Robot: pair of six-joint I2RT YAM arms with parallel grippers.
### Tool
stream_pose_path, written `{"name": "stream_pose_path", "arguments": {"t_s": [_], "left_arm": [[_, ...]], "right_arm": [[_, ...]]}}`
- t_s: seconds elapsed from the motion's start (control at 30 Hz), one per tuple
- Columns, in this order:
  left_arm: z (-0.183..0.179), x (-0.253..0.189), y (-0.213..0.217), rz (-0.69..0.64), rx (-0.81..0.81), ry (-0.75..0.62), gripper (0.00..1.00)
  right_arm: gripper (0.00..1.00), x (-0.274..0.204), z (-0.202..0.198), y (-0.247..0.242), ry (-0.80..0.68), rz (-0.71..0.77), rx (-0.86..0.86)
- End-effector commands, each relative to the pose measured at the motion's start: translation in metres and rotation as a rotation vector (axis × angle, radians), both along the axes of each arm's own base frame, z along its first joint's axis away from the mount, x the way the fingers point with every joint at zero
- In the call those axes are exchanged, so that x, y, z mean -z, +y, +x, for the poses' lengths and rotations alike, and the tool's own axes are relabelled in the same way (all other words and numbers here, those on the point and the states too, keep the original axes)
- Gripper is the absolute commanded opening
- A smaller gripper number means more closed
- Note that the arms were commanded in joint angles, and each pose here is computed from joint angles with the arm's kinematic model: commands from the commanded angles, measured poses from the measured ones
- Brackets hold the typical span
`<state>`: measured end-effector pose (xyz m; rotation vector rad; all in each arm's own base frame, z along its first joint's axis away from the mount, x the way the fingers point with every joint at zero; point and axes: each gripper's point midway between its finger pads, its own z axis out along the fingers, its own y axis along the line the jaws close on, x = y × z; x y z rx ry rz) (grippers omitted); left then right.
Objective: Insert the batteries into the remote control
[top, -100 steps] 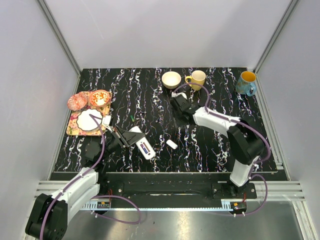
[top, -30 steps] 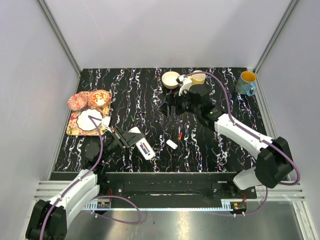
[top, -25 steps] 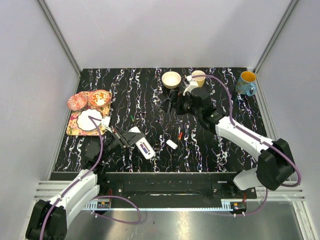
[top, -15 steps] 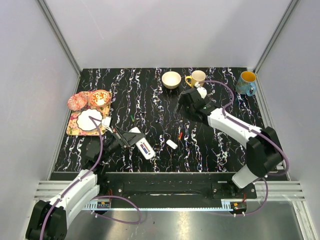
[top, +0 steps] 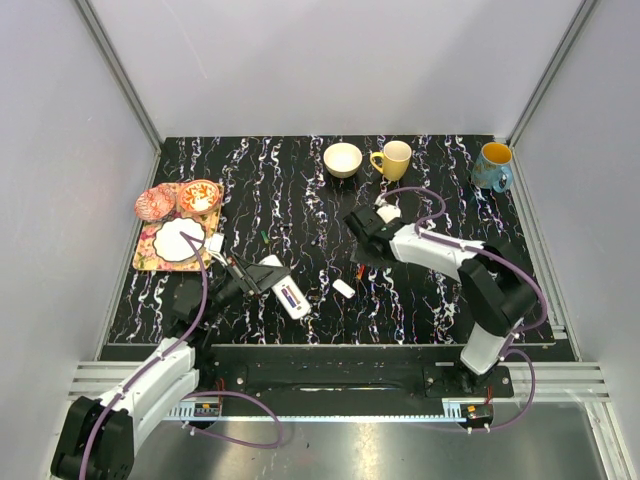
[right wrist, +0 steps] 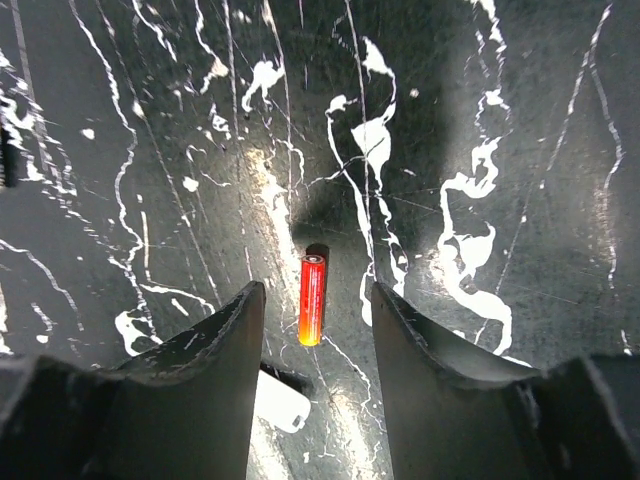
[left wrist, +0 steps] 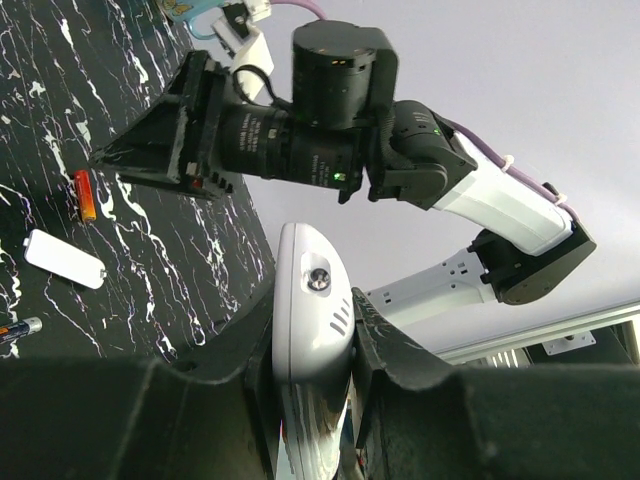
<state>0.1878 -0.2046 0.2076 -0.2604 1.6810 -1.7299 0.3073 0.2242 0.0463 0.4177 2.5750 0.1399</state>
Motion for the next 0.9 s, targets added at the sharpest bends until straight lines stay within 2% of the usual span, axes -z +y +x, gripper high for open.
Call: {"name": "stream_pose_path", "arguments": {"t_s": [0.0, 0.33, 0.87], "left_arm": [[-0.007, -0.001, 0.0, -0.011, 0.015, -0.041, 0.0], [-0.008, 0.004, 0.0, -0.011, 0.016, -0.03, 0.0], [-0.007, 0.008, 0.001, -0.007, 0.008, -0.021, 0.0]], "right_arm": [[0.51, 0.004, 0.006, 0.008, -0.011, -0.019, 0.026], [0.41, 0.021, 0.007, 0.005, 0.004, -0.052, 0.026], [0.33, 0.04, 0.007, 0.002, 0.032, -0.09, 0.003]]}}
